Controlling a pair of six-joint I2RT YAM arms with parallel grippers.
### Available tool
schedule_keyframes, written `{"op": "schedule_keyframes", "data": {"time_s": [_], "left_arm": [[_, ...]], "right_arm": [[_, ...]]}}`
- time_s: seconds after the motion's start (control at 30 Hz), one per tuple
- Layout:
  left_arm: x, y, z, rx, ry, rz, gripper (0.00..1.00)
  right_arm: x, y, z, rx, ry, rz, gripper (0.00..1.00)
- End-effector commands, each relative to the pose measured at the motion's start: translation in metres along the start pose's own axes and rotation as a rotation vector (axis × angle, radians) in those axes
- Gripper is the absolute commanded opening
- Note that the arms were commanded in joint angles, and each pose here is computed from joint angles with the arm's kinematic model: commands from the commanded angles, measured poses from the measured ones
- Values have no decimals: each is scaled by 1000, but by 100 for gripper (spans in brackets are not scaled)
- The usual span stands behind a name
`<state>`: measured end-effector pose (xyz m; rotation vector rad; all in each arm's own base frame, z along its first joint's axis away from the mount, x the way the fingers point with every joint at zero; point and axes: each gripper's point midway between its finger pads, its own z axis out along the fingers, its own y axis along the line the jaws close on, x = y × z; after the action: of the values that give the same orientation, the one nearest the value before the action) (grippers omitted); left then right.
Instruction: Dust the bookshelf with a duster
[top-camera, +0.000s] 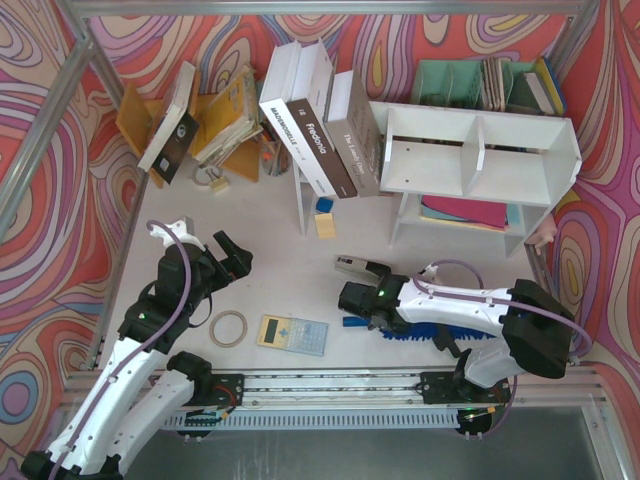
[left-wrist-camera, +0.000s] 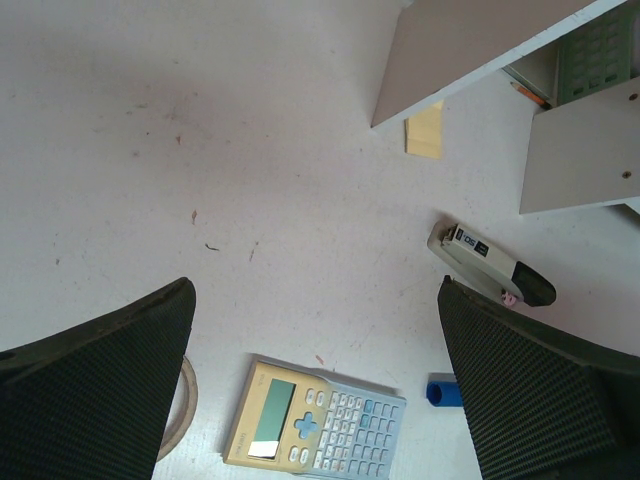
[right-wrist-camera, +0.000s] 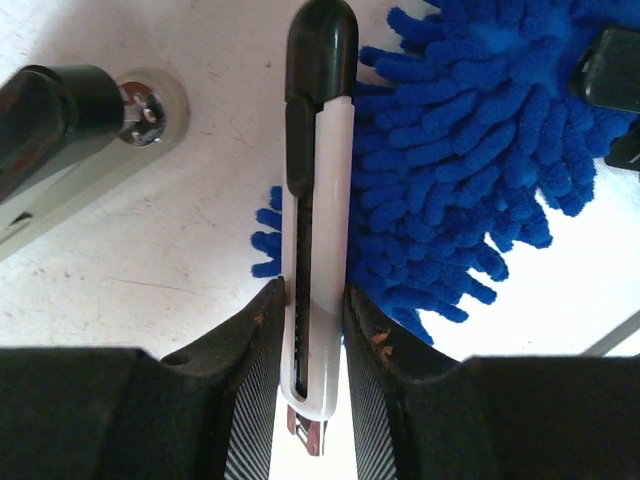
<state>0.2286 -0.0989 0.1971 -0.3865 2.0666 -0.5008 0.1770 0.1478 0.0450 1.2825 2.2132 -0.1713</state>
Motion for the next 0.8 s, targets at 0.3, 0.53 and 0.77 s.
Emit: {"op": "schedule_keyframes", "data": {"time_s": [0.3,0.53,0.77], "left_arm": [[1,4,3,-13,-10,-3,98],[1,3,2,-9,-12,-3,98],[1,2,2,-8,-8,-1,98]], "right_arm": [[-16,26,-10,-88,-49,99,32],[-14,26,-9,-87,-48,90,36],[-55,-1,-29,-75,-109,79,44]]}}
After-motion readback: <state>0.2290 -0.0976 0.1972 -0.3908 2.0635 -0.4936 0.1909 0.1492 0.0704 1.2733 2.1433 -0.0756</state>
